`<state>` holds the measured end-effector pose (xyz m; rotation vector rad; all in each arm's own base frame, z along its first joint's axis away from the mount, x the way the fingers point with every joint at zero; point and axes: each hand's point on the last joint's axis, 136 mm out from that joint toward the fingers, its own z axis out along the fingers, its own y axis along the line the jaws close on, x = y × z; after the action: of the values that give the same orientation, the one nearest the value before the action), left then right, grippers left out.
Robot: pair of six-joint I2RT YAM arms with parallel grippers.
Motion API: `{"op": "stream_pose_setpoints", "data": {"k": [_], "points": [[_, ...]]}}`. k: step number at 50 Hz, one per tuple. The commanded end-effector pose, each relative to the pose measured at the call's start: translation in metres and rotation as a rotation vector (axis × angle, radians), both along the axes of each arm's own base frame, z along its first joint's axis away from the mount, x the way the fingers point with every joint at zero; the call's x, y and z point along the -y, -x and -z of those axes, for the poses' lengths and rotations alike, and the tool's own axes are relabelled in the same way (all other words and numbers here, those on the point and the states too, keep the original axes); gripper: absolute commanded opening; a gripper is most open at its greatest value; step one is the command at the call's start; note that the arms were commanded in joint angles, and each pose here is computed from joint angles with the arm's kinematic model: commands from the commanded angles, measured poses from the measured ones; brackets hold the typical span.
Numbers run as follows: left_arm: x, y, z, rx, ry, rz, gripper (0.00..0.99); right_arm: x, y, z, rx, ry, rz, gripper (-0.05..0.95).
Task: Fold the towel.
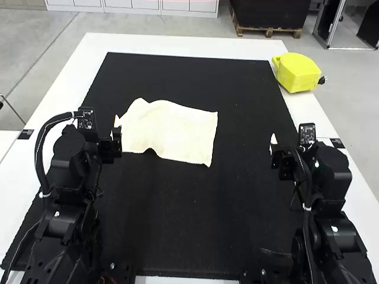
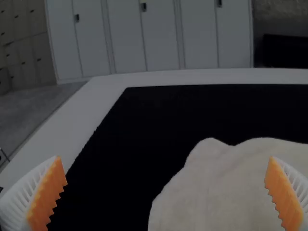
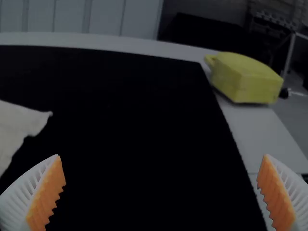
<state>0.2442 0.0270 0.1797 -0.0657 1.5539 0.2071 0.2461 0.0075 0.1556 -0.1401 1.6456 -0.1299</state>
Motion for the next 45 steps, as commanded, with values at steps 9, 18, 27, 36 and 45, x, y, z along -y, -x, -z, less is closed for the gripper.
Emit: {"op": "stream_pose_setpoints", "data": {"k": [9, 18, 27, 36, 45], "points": [[0.004, 0.000, -0.002, 0.011, -0.010, 0.021, 0.967, -0.002, 0.000, 0.000, 0.006, 0.005, -0.013, 0.92], [0.004, 0.000, -0.002, 0.009, -0.010, 0.021, 0.967, -0.011, 0.001, 0.003, -0.006, 0.002, -0.063, 0.92], [0.004, 0.000, -0.002, 0.011, -0.010, 0.021, 0.967, -0.019, 0.002, 0.006, -0.017, 0.000, -0.114, 0.92], [0.004, 0.000, -0.001, 0.008, -0.007, 0.020, 0.969, -0.020, 0.002, 0.007, -0.021, 0.010, -0.119, 0.92], [0.003, 0.000, -0.003, 0.014, -0.007, 0.017, 0.969, -0.020, 0.001, 0.004, 0.001, 0.170, -0.131, 0.92]]}}
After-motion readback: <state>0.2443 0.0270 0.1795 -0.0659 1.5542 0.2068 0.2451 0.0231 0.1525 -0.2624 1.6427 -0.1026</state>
